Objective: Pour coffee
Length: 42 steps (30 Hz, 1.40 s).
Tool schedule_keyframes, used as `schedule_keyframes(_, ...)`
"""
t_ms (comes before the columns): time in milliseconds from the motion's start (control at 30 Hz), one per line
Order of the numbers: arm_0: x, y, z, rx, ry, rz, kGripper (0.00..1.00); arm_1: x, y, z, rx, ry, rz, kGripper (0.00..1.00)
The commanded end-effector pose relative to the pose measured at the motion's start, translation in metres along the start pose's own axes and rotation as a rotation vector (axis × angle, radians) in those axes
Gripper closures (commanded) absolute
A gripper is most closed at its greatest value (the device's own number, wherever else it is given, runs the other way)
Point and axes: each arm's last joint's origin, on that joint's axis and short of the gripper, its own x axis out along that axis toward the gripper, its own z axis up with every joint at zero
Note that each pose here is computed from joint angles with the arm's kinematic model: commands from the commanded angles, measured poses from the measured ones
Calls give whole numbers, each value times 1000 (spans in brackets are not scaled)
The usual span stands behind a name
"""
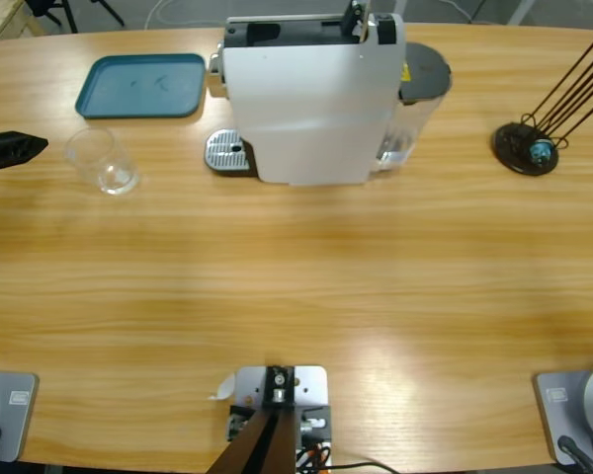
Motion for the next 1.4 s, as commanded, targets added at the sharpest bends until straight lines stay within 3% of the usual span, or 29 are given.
schedule_keyframes(33,9,2,-10,15,47,-1,0,34,32,-18,-138,58,58,1000)
schedule_keyframes(500,10,1,-10,15,49,-1,0,22,95,10,-183,20,131,1000)
schedule_keyframes(1400,11,1,-10,15,55,-1,0,71,186,-28,-195,140,309,1000)
